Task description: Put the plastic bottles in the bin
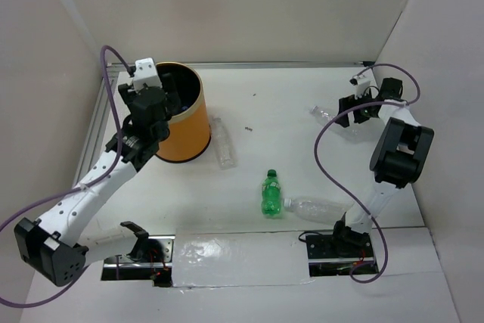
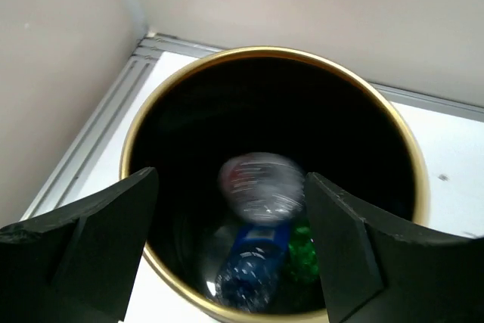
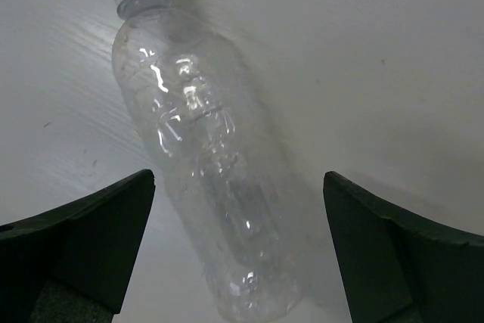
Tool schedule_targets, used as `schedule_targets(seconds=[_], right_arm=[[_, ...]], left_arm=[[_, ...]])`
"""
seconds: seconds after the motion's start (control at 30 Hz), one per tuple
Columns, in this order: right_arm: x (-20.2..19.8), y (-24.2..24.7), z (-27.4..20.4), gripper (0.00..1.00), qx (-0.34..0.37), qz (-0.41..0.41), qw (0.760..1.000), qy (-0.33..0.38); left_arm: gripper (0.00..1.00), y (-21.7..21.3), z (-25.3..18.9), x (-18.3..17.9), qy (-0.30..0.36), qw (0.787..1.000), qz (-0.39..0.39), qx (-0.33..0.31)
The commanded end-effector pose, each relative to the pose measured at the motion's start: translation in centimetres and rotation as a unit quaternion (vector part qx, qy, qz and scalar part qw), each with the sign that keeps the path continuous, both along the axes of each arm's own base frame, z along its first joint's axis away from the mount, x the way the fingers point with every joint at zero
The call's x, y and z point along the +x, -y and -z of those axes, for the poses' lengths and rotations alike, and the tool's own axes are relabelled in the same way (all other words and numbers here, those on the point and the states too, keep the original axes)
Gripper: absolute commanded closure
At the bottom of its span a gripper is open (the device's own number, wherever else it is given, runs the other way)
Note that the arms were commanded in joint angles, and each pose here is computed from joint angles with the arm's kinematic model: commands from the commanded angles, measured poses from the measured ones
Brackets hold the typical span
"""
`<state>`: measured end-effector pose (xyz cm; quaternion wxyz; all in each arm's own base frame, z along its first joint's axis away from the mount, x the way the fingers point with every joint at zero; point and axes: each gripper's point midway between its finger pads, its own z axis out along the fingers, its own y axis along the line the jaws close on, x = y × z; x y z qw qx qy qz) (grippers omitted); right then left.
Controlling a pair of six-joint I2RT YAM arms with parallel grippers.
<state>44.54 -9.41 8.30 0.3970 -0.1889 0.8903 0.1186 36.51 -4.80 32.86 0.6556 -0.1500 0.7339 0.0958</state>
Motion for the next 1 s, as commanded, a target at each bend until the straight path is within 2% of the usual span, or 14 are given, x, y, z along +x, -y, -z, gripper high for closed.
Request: schedule_targets(seconds=[0.0, 0.13, 0.27, 0.4, 0.43, 0.47, 0.53, 0.6, 0.73, 0.83, 0.87, 0.9, 0.93, 0.97], right_arm=[[1.8, -0.4, 0.7, 0.01, -0.037, -0.046, 0.998, -0.003], [2.8, -2.1, 3.3, 0.02, -0.070, -0.091, 0.993, -0.023], [2.4, -3.2, 5.0, 0.15, -0.105, -0.127, 0.986, -0.032], [1.0, -3.8, 7.1, 0.39, -0.111, -0.159, 0.979, -0.060], [0.0, -4.3, 7.3, 0.55, -0.099, -0.170, 0.978, -0.074], [-0.1, -4.9, 6.9, 0.63, -0.088, -0.189, 0.976, -0.067], [-0.4, -5.4, 4.9, 0.73, -0.071, -0.209, 0.974, -0.053], [-1.6, -7.5, 1.2, 0.83, -0.031, -0.248, 0.968, -0.028], [-1.7, -14.0, -10.9, 0.85, 0.016, -0.331, 0.939, 0.088], [-2.8, -21.4, -19.1, 0.85, 0.055, -0.403, 0.895, 0.184], [-2.3, -23.3, -22.6, 0.85, 0.046, -0.417, 0.873, 0.250], [-2.9, -25.6, -24.7, 0.82, 0.087, -0.417, 0.868, 0.254], [-4.1, -29.4, -26.0, 0.78, 0.107, -0.446, 0.847, 0.268], [-3.7, -31.5, -29.1, 0.77, 0.100, -0.460, 0.817, 0.334]], left_arm=[[0.10, 0.9, -3.7, -2.3, 0.041, 0.999, 0.023, -0.002], [0.10, 4.2, -4.7, -5.4, 0.046, 0.993, 0.110, -0.003], [0.13, 8.3, -2.0, -8.7, 0.008, 0.979, 0.202, -0.027], [0.21, 12.8, 3.6, -12.3, -0.062, 0.954, 0.290, -0.055], [0.23, 14.2, 6.0, -13.6, -0.087, 0.944, 0.315, -0.053], [0.23, 15.1, 7.3, -14.3, -0.100, 0.937, 0.327, -0.065], [0.25, 17.2, 10.9, -16.2, -0.139, 0.925, 0.345, -0.079], [0.25, 18.1, 13.5, -16.7, -0.163, 0.928, 0.324, -0.082], [0.20, 18.6, 17.8, -17.0, -0.198, 0.935, 0.285, -0.070], [0.18, 17.7, 21.1, -17.0, -0.222, 0.942, 0.246, -0.053], [0.18, 17.8, 21.6, -17.3, -0.229, 0.941, 0.243, -0.049], [0.18, 17.2, 22.6, -17.4, -0.237, 0.943, 0.232, -0.041], [0.18, 16.9, 23.9, -17.6, -0.247, 0.943, 0.220, -0.040], [0.18, 16.6, 24.5, -17.7, -0.252, 0.943, 0.215, -0.038]])
